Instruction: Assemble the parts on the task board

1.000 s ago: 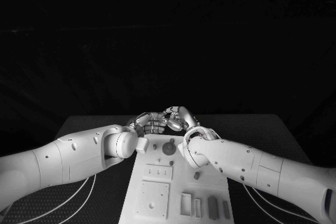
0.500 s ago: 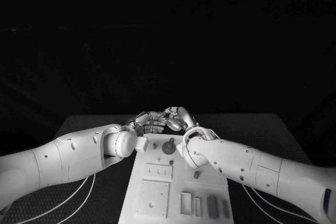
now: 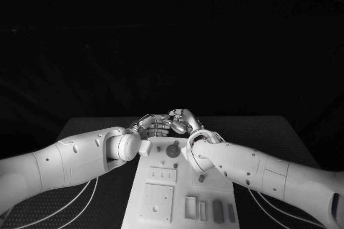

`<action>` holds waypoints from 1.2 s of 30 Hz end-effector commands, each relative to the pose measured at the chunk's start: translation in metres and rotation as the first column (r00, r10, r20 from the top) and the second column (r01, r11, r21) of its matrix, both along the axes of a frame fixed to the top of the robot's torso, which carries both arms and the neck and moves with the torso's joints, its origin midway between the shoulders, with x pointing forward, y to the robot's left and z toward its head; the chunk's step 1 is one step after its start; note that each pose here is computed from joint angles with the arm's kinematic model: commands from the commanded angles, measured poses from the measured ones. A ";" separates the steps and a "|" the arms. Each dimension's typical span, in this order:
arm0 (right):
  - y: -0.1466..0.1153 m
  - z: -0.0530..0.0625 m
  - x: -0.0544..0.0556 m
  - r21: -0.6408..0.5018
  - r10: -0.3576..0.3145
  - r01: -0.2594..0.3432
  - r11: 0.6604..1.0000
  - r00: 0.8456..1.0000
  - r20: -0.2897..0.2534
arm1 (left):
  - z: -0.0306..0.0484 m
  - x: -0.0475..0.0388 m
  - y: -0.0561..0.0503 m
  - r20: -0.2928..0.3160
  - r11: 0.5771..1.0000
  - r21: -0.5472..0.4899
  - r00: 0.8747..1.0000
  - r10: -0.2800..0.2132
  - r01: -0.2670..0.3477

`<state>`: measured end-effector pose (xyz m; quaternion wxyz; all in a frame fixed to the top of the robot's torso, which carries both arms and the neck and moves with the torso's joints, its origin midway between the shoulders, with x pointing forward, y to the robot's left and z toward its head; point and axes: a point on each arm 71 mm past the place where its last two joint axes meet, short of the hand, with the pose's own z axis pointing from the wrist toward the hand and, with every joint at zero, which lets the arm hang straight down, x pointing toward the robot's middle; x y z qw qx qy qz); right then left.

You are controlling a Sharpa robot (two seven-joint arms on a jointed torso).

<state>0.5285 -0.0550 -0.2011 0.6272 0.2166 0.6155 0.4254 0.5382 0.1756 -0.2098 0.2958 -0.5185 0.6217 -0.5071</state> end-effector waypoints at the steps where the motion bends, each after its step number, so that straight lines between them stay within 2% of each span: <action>1: 0.001 0.002 0.000 0.002 0.010 -0.010 1.000 1.000 0.013 | -0.0008 -0.0022 -0.004 -0.009 0.999 -0.013 0.999 -0.035 0.035; 12: 0.000 0.000 0.000 -0.002 0.016 -0.016 1.000 1.000 -0.002 | -0.0014 -0.0028 -0.004 -0.013 0.999 -0.014 0.999 -0.040 0.039; 26: -0.006 -0.002 0.001 0.004 0.025 -0.025 1.000 0.999 -0.036 | -0.0012 -0.0012 0.001 -0.004 1.000 -0.011 1.000 -0.019 0.019; 32: -0.014 -0.004 0.001 0.024 0.036 -0.034 0.999 0.997 -0.068 | -0.0022 0.0004 0.009 -0.012 1.000 -0.002 1.000 -0.009 0.009; 36: -0.019 -0.006 0.000 0.042 0.056 -0.052 0.998 0.994 -0.096 | -0.0018 0.0019 0.015 0.004 1.000 0.019 1.000 -0.001 0.000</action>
